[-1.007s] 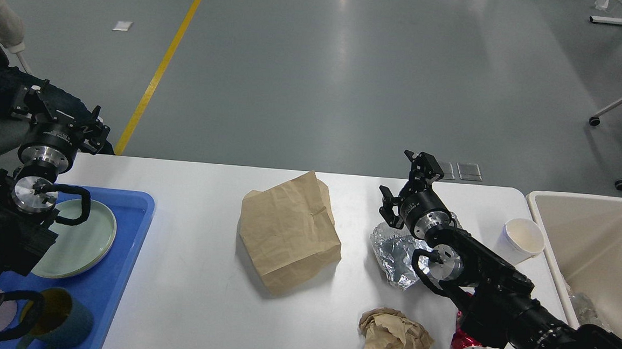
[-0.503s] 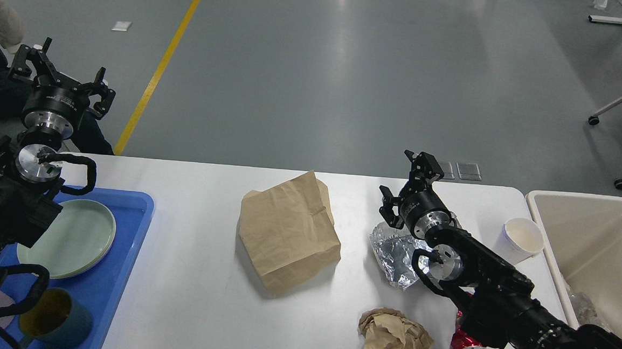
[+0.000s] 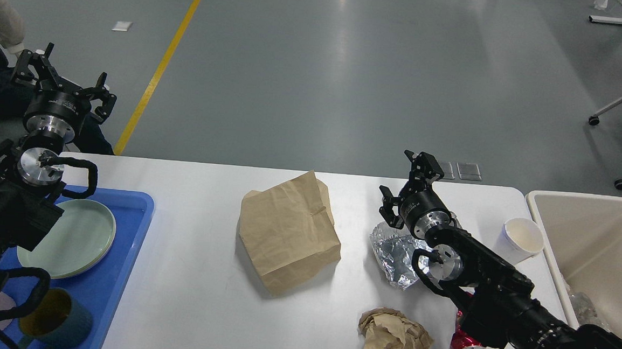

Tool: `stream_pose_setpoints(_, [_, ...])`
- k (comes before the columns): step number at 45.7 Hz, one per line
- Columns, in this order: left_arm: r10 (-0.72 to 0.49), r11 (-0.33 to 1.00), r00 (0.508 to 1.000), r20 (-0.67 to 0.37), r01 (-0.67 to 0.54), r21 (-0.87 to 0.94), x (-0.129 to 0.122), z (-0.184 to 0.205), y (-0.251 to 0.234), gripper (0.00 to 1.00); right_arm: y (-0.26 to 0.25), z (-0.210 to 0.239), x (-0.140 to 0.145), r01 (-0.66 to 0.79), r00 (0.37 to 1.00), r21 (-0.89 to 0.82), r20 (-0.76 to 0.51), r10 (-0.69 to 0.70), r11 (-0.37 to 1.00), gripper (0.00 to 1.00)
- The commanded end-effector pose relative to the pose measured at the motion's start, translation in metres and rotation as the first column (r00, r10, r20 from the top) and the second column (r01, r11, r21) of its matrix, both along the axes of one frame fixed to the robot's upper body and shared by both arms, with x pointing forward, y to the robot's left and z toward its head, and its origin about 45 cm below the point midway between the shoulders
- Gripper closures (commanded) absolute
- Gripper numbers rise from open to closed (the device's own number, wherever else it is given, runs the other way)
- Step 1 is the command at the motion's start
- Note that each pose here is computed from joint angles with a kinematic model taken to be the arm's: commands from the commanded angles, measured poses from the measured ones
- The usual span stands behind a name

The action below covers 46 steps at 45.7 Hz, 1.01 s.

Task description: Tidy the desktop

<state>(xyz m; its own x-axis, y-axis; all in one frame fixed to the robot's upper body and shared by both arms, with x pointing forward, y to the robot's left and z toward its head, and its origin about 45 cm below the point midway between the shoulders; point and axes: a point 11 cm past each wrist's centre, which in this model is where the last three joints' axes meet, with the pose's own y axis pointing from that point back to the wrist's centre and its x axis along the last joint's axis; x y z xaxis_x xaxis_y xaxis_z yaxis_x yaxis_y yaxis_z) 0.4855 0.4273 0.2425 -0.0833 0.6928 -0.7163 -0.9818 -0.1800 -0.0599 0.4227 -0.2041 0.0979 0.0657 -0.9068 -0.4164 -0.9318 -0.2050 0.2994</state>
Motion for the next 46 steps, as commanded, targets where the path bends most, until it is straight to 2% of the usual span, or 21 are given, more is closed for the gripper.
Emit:
stream_pose_setpoints(1, [-0.009, 1.0, 1.0, 0.001, 0.009, -0.003, -0.001, -0.003, -0.002, 0.04, 0.0, 0.0, 0.0, 0.0, 1.0, 0.0, 0.0, 0.0, 1.0, 0.0])
stream_pose_setpoints(10, [-0.063, 0.996, 0.996, -0.066, 0.059, -0.059, -0.012, -0.051, -0.037, 0.04, 0.0, 0.0, 0.0, 0.0, 1.0, 0.0, 0.0, 0.0, 1.0, 0.0])
stream_pose_setpoints(18, [-0.057, 0.997, 0.991, -0.118, 0.05, -0.065, -0.028, -0.077, -0.034, 0.04, 0.0, 0.0, 0.0, 0.0, 1.0, 0.0, 0.0, 0.0, 1.0, 0.0])
stream_pose_setpoints(28, [-0.056, 0.997, 0.991, -0.121, 0.048, -0.062, -0.03, -0.078, -0.031, 0.04, 0.0, 0.0, 0.0, 0.0, 1.0, 0.0, 0.0, 0.0, 1.0, 0.0])
stream_pose_setpoints(33, [-0.064, 0.995, 0.988, -0.144, 0.053, -0.079, -0.039, -0.095, -0.038, 0.04, 0.0, -0.001, -0.001, 0.0, 1.0, -0.002, -0.002, 0.0, 1.0, 0.0])
stream_pose_setpoints(46, [-0.073, 0.993, 0.991, -0.116, 0.061, -0.096, -0.039, -0.098, -0.049, 0.04, 0.0, 0.0, 0.0, 0.0, 1.0, 0.0, 0.0, 0.0, 1.0, 0.0])
